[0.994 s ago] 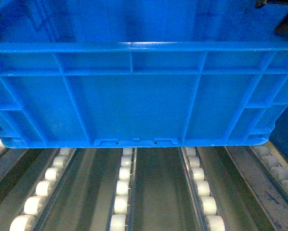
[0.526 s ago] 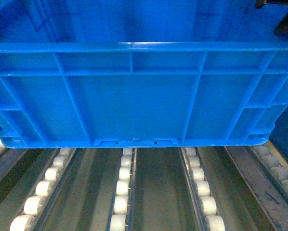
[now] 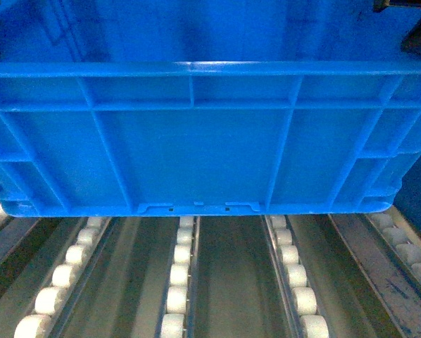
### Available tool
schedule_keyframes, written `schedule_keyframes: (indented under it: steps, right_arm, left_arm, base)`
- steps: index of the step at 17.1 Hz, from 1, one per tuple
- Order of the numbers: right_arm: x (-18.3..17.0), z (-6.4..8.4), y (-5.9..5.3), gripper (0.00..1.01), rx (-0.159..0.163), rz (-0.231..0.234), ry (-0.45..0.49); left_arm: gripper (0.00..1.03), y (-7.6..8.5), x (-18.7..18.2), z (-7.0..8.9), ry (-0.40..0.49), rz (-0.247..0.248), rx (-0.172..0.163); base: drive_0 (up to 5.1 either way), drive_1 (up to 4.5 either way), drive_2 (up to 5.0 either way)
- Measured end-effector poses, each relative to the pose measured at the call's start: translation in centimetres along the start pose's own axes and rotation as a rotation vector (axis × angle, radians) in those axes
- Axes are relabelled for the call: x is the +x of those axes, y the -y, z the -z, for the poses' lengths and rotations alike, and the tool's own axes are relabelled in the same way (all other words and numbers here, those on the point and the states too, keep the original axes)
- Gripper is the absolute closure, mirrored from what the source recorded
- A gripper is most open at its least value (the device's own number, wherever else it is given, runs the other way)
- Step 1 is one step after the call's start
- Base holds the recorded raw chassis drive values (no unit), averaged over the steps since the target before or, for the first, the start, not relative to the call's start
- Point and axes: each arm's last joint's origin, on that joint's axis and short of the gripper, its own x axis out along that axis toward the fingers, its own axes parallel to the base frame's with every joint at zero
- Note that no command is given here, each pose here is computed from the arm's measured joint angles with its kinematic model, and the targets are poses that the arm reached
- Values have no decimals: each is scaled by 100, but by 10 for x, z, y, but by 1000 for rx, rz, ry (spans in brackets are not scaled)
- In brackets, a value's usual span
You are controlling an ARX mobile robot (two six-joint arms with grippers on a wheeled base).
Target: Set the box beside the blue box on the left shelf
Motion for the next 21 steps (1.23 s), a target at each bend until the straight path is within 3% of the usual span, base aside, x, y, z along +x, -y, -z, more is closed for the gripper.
schedule_keyframes:
  steps: [9, 10, 11, 12, 13, 15, 17, 21]
  right_arm:
    - [0, 0, 0, 92, 0, 0, 0]
    - [0, -1, 0, 92, 1, 7, 12]
    - [2, 4, 1, 92, -34, 43, 129]
    - [0, 2, -4, 92, -69, 77, 207]
    - [-1, -2, -5, 92, -89, 81, 245]
    - [-3, -3, -7, 92, -92, 63, 201]
    - [0, 8, -7, 92, -77, 8, 55]
    - [10, 32, -7, 93, -47, -56, -129]
  left_arm:
    - [96, 0, 0, 0, 0, 0, 0]
    - [96, 0, 0, 1, 49, 13, 20]
    - [96, 0, 2, 10, 122, 25, 34]
    - [96, 0, 3, 5, 186, 39, 42]
    - [96, 1, 3, 1, 205, 40, 43]
    - [96, 1, 2, -1, 189, 40, 47]
    - [96, -3, 5, 11, 58, 27, 62]
    - [96, -8, 12, 29, -121, 1, 104]
  base:
    - [0, 0, 0]
    - [0, 0, 0]
    - [0, 0, 0]
    - [0, 0, 0]
    - [0, 0, 0]
    - [0, 0, 0]
    - [0, 0, 0]
    - [0, 0, 0]
